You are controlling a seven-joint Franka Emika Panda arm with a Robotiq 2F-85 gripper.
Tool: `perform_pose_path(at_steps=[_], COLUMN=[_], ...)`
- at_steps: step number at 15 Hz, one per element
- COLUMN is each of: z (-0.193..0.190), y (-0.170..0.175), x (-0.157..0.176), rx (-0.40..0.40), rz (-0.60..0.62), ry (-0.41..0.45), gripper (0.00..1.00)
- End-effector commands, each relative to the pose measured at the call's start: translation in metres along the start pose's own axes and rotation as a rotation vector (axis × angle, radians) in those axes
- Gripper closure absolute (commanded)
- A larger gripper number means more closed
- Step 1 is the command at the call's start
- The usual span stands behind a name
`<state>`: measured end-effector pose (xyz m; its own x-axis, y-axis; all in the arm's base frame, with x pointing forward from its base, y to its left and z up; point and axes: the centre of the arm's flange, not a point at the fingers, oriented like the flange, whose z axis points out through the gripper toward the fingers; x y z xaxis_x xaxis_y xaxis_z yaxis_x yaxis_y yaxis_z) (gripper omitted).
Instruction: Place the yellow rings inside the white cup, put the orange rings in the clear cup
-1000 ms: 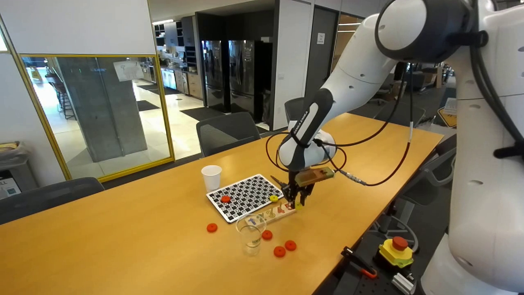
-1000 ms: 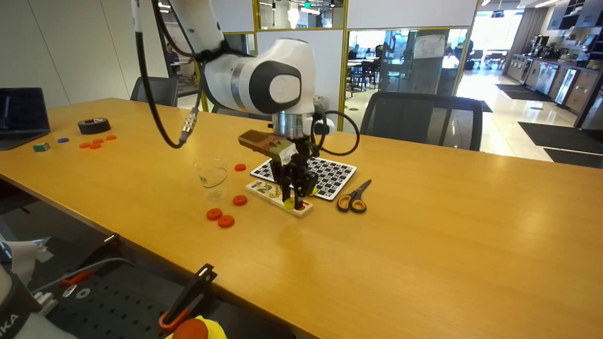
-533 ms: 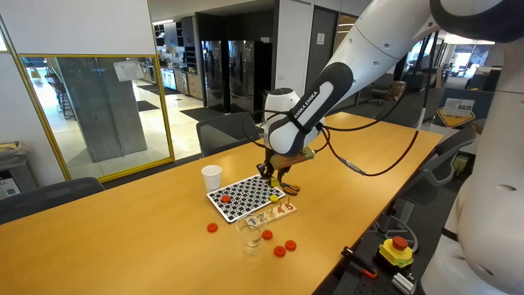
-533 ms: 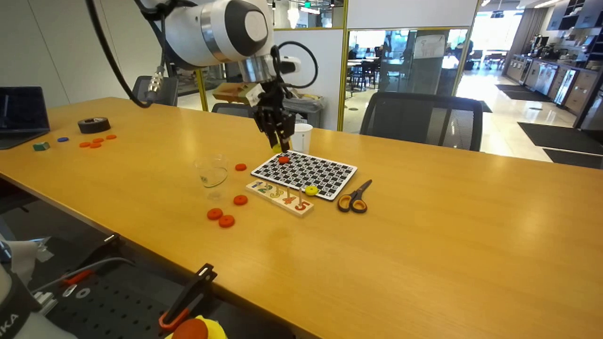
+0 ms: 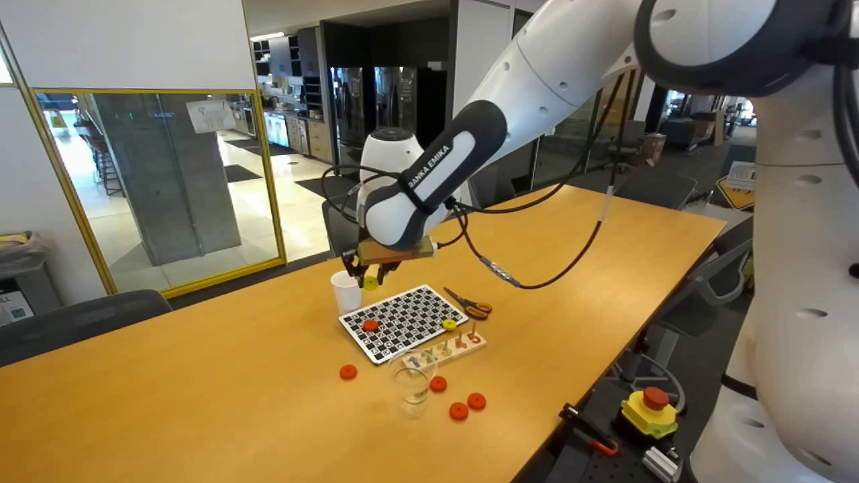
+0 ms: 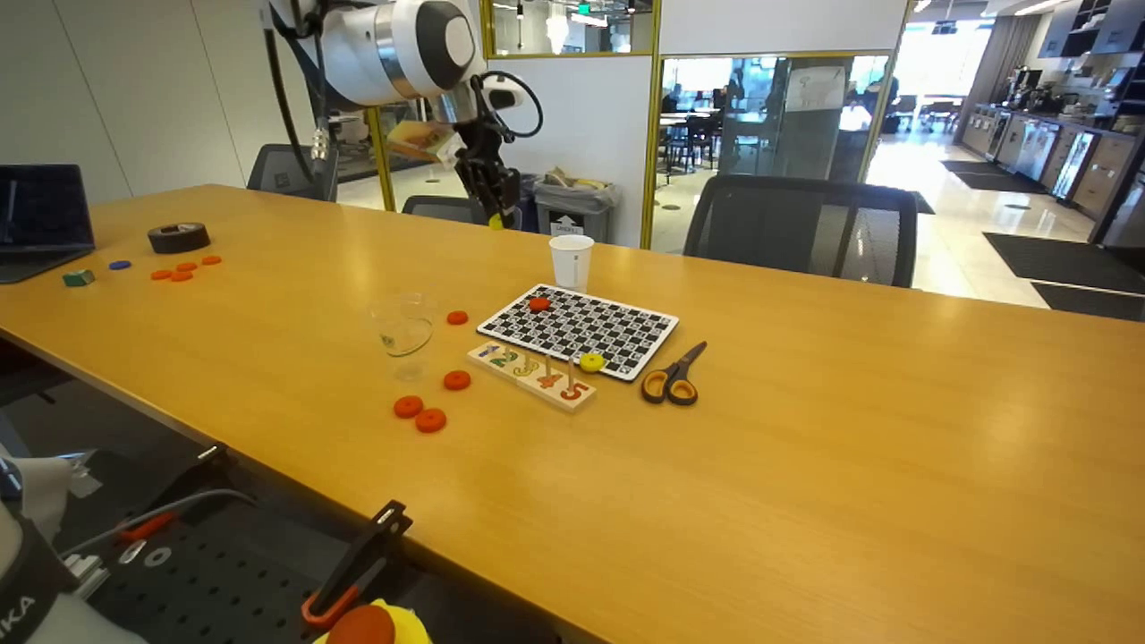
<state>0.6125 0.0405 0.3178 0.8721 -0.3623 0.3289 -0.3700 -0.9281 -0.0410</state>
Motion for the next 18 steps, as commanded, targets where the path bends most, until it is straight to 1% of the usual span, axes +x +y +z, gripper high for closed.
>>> perform_pose_path(at_steps=[1, 5, 9, 13, 18], z=[0.041, 0.071, 0.082, 0.091, 0.108], y=[-0.034, -0.036, -0.036, -0.040, -0.039], x=[0.070, 0.114, 0.148, 0.167, 0.178], rx=[-0.008, -0.040, -0.069, -0.087, -0.117], rz=[0.047, 0.091, 0.127, 0.145, 0.169], ry=[0.010, -0.003, -0.008, -0.019, -0.044], gripper=[0.82, 0.82, 0.82, 0.82, 0.82])
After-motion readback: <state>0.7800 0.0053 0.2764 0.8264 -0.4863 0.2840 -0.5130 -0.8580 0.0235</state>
